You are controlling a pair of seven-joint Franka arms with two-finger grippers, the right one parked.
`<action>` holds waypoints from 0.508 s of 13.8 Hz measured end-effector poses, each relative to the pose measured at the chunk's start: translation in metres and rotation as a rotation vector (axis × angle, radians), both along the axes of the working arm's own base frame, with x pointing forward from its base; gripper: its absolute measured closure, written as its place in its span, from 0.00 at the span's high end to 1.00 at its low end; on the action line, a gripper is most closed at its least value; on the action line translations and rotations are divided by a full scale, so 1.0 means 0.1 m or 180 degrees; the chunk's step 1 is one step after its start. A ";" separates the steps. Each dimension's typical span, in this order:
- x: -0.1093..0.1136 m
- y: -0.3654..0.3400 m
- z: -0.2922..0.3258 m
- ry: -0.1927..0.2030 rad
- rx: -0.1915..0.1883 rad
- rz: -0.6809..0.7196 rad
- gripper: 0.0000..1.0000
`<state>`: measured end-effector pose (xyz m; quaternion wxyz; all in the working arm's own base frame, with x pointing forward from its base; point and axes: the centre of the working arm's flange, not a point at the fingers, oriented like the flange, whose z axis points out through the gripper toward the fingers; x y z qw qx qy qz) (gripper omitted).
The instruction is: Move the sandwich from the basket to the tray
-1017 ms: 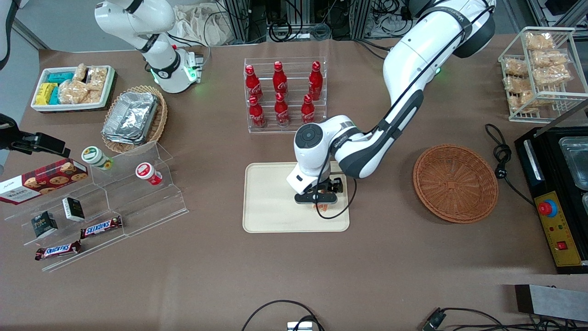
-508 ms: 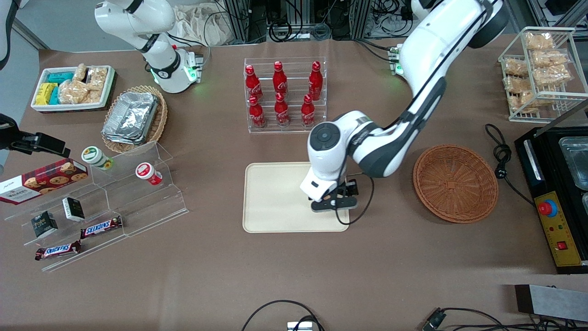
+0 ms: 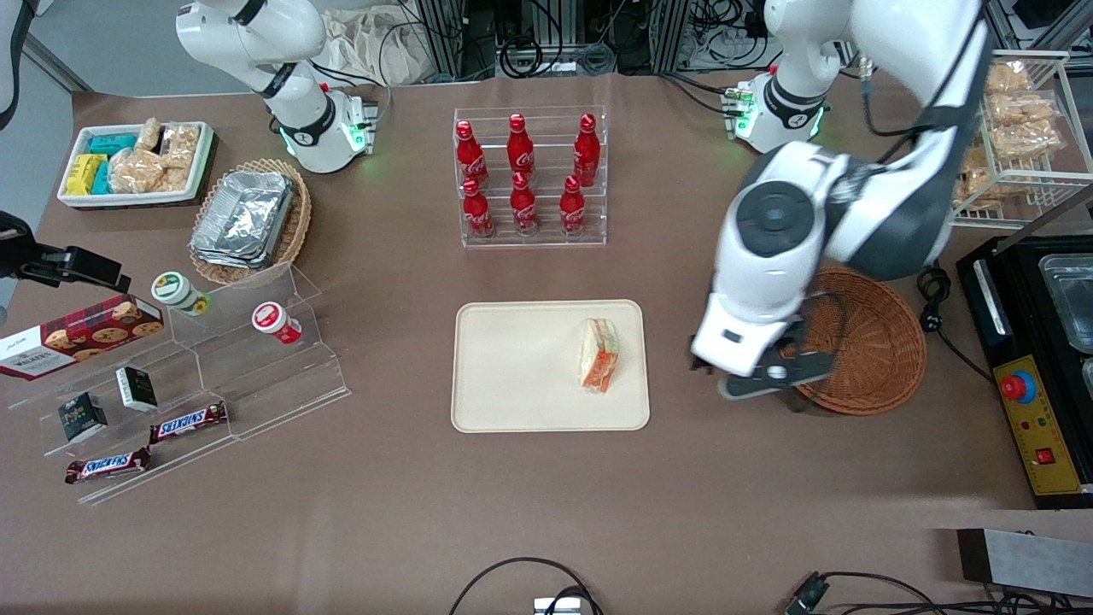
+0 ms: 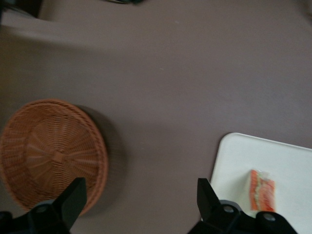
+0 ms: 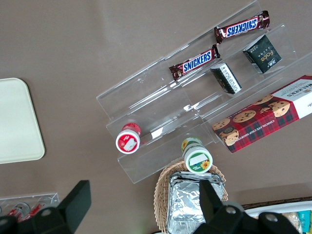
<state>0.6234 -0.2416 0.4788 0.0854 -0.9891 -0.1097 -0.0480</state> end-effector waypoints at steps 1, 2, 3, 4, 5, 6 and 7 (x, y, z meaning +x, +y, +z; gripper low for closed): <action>0.05 0.26 0.08 0.0049 -0.0009 -0.0017 1.00; 0.10 0.52 0.14 0.0102 -0.0039 -0.0069 1.00; 0.14 0.79 0.21 0.0150 -0.0086 -0.0119 1.00; 0.16 1.06 0.30 0.0198 -0.0150 -0.0169 1.00; 0.16 1.31 0.39 0.0233 -0.0210 -0.0218 1.00; 0.14 1.48 0.48 0.0250 -0.0243 -0.0257 1.00; 0.11 1.56 0.56 0.0259 -0.0248 -0.0273 1.00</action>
